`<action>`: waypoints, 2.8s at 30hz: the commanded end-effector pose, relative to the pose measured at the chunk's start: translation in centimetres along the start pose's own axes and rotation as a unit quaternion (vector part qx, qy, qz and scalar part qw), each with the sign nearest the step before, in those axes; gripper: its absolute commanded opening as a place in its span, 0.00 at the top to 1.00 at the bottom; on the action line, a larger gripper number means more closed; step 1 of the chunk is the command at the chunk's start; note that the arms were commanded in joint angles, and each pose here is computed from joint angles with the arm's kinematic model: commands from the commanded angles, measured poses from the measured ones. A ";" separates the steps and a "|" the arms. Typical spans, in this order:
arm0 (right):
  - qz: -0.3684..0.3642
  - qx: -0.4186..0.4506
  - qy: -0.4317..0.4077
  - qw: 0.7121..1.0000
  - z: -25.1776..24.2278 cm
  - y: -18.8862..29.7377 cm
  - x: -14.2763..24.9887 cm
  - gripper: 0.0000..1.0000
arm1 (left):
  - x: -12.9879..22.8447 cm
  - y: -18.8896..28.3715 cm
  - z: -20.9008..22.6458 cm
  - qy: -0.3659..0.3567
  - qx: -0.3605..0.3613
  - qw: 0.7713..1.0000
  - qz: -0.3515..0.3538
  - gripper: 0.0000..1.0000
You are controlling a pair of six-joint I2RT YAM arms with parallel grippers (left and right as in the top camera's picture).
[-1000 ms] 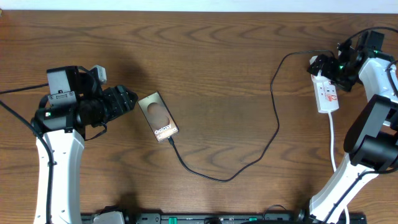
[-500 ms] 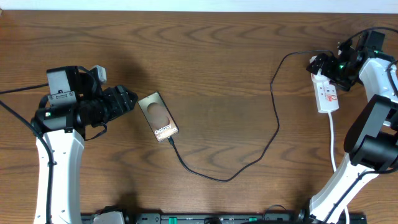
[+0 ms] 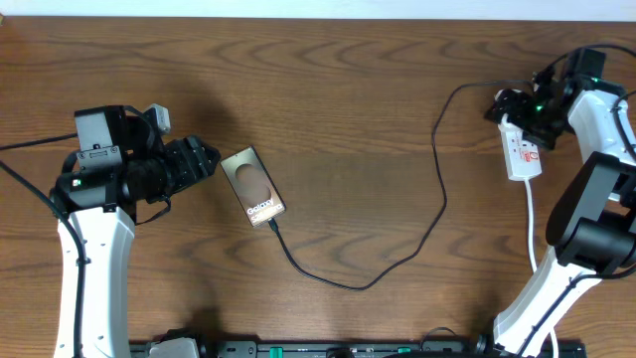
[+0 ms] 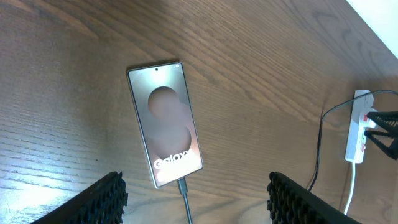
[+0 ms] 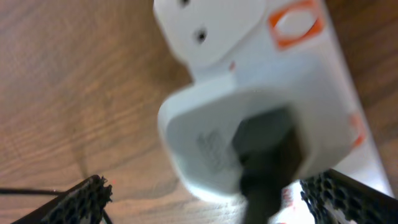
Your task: Plug charger to phone and switch on socket
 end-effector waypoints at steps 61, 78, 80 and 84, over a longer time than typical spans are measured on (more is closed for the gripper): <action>-0.206 0.134 0.037 0.969 4.0 26.1 4.5 0.01 | -0.1 -0.2 0.4 -0.003 -0.008 1.000 -0.001 0.06; -0.206 0.134 0.037 0.969 4.0 26.1 4.5 0.01 | 4.6 7.4 0.8 -0.100 -0.113 0.979 -0.138 0.06; -0.206 0.134 0.037 0.969 4.0 26.1 4.5 0.01 | 5.7 8.1 0.7 -0.114 -0.102 0.976 -0.155 0.06; -0.206 0.134 0.037 0.969 4.0 26.1 4.5 0.01 | 7.6 9.0 1.4 -0.125 -0.079 0.971 -0.188 0.06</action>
Point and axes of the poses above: each gripper's point midway between its finger pads, its own y axis back along the fingers, its own z axis along the line the jaws close on, x = y × z, the point moved 2 cm from there along y, back along the fingers, and after that the axes turned 7 degrees about y, right-handed, at the moved point
